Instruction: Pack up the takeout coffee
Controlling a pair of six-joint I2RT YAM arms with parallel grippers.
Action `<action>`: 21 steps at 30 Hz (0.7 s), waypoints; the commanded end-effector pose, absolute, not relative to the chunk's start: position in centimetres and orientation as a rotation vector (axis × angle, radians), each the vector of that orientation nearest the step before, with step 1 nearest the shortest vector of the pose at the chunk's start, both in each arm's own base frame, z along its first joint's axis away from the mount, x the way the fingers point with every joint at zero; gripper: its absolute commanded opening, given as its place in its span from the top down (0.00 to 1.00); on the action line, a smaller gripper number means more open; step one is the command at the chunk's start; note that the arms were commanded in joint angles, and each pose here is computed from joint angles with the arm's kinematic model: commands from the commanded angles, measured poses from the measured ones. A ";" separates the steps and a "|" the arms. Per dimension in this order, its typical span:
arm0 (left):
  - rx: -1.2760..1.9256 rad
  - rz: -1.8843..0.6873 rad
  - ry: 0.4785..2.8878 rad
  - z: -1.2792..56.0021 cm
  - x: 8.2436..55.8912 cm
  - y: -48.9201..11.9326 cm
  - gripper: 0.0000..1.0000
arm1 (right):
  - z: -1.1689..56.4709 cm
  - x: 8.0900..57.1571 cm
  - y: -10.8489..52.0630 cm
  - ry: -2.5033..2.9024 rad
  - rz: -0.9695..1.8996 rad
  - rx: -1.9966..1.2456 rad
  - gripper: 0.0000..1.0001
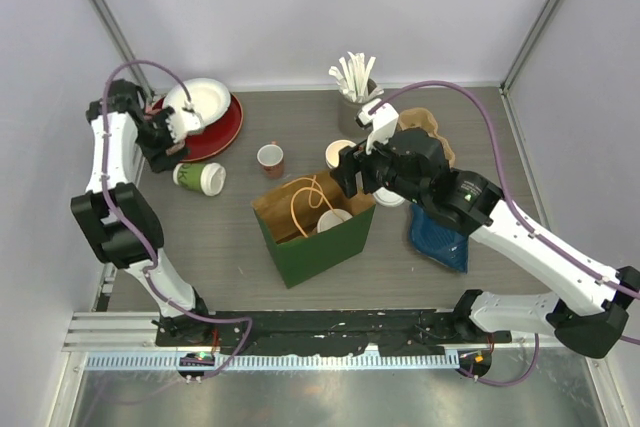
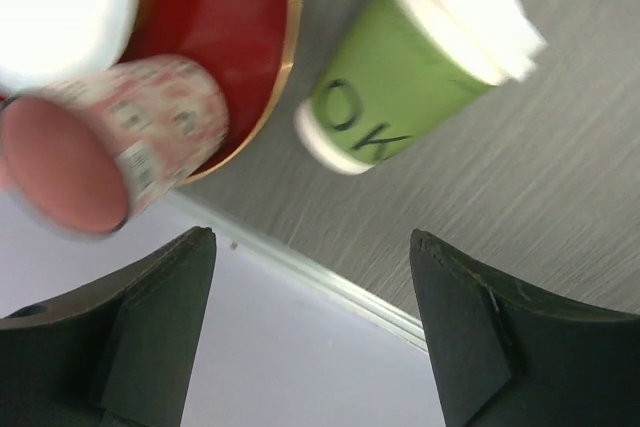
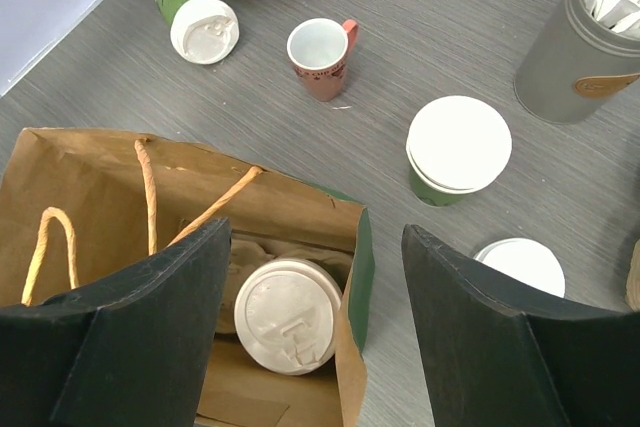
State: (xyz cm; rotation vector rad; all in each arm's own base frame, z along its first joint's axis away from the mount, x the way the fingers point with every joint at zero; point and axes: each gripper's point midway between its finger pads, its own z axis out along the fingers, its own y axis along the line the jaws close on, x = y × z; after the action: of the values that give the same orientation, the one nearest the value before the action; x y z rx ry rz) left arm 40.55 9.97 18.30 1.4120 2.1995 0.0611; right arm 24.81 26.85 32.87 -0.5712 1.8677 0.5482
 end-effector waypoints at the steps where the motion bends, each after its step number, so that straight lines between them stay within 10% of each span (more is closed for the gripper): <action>1: 1.775 0.065 1.966 14.7 39.7 7.4 0.17 | 33.2 25.1 27.4 1.839 0.546 -0.600 0.25; 21: 1.901 -0.055 1.818 10.1 44.6 6.3 0.09 | 32.6 25.4 27.6 1.860 0.528 -0.611 0.25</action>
State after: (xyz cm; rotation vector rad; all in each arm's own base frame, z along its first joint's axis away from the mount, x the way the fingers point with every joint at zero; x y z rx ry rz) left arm 44.46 7.46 9.83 1.8668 1.8792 -0.0104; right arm 25.11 27.29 31.92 -0.6064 1.8837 0.5285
